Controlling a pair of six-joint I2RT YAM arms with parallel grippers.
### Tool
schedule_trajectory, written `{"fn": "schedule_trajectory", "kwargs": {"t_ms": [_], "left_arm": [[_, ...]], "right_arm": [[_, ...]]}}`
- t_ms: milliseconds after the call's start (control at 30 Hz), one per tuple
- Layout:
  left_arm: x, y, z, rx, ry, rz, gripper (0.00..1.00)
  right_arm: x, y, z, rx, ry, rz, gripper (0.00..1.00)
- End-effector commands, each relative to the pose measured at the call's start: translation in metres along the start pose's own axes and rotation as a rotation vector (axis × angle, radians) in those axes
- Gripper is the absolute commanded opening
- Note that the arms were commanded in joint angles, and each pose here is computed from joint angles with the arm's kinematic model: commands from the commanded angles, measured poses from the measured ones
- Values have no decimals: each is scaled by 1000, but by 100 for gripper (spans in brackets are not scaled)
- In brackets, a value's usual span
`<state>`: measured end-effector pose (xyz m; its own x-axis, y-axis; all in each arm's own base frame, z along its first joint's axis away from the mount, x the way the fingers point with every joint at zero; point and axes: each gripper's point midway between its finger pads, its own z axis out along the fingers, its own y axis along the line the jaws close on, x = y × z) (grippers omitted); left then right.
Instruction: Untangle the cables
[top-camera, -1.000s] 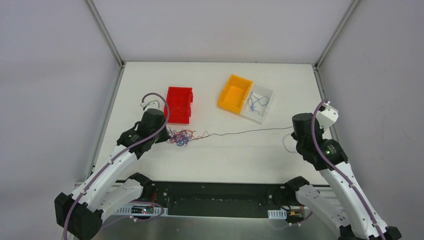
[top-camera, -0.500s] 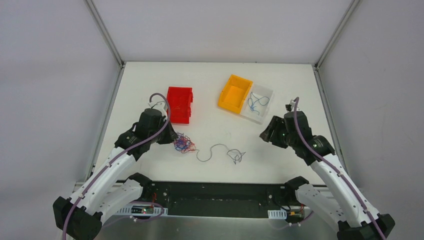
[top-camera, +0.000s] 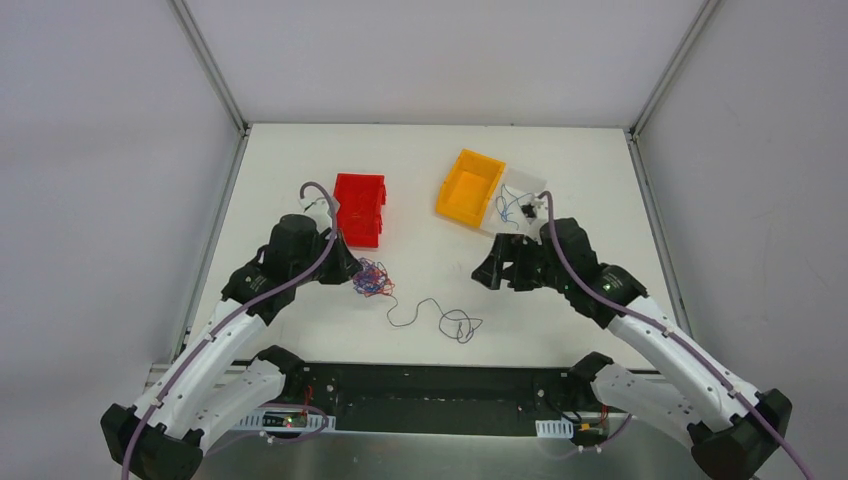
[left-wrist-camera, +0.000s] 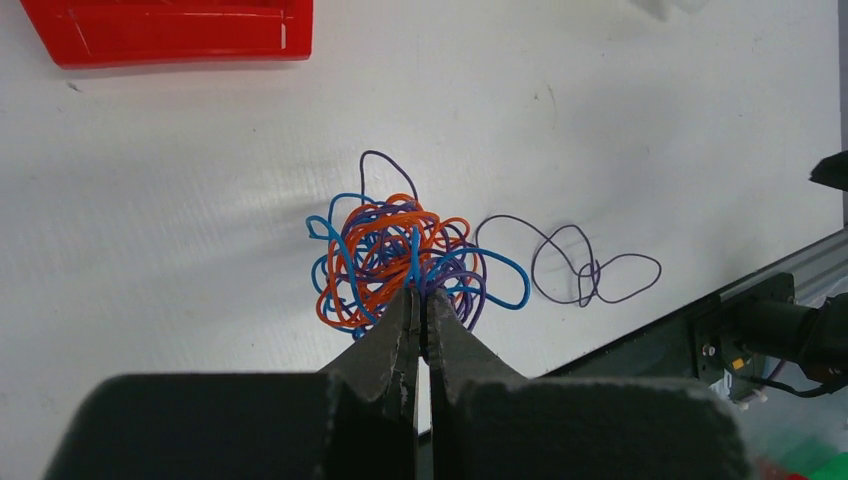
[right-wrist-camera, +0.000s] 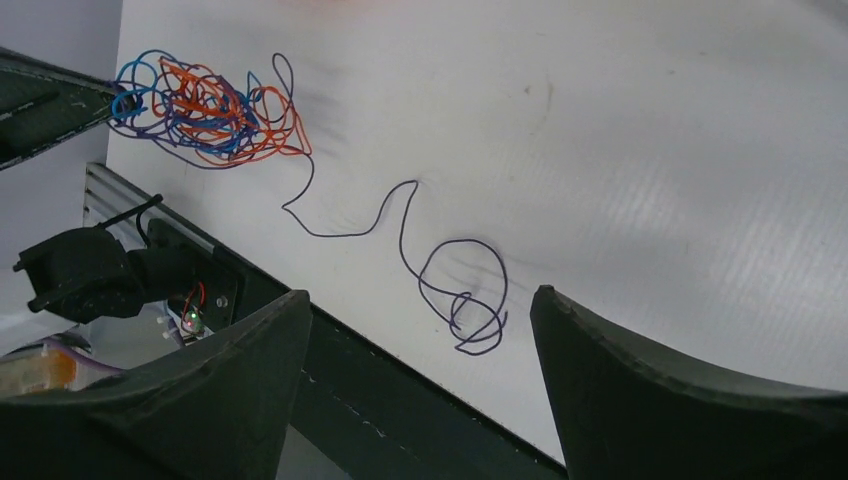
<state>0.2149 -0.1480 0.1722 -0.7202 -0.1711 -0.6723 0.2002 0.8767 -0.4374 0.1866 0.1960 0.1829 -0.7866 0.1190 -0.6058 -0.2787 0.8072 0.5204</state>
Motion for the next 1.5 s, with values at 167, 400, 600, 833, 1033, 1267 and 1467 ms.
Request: {"fn": "schedule_trajectory", "kwargs": {"t_ms": [167, 400, 600, 833, 1033, 1267, 1467], "left_arm": [[-36, -30, -23, 114, -115, 26, 0], [-43, -39, -31, 141, -137, -1, 0], [-47, -44, -37, 159, -152, -10, 0], [-50, -43, -38, 153, -164, -24, 0], [-50, -42, -31, 140, -150, -39, 0], [-47, -7, -18, -47, -162, -126, 0], [-49, 26, -23, -228, -195, -127, 0]], "right_arm": [[14, 90, 49, -249, 39, -268, 84], [29, 131, 96, -289, -31, -213, 86], [29, 150, 128, -264, -85, -161, 84], [48, 145, 149, -223, -58, -126, 71], [56, 137, 152, -183, -32, -104, 0], [36, 69, 121, 86, -128, -77, 0], [25, 8, 76, 235, -178, -25, 0]]}}
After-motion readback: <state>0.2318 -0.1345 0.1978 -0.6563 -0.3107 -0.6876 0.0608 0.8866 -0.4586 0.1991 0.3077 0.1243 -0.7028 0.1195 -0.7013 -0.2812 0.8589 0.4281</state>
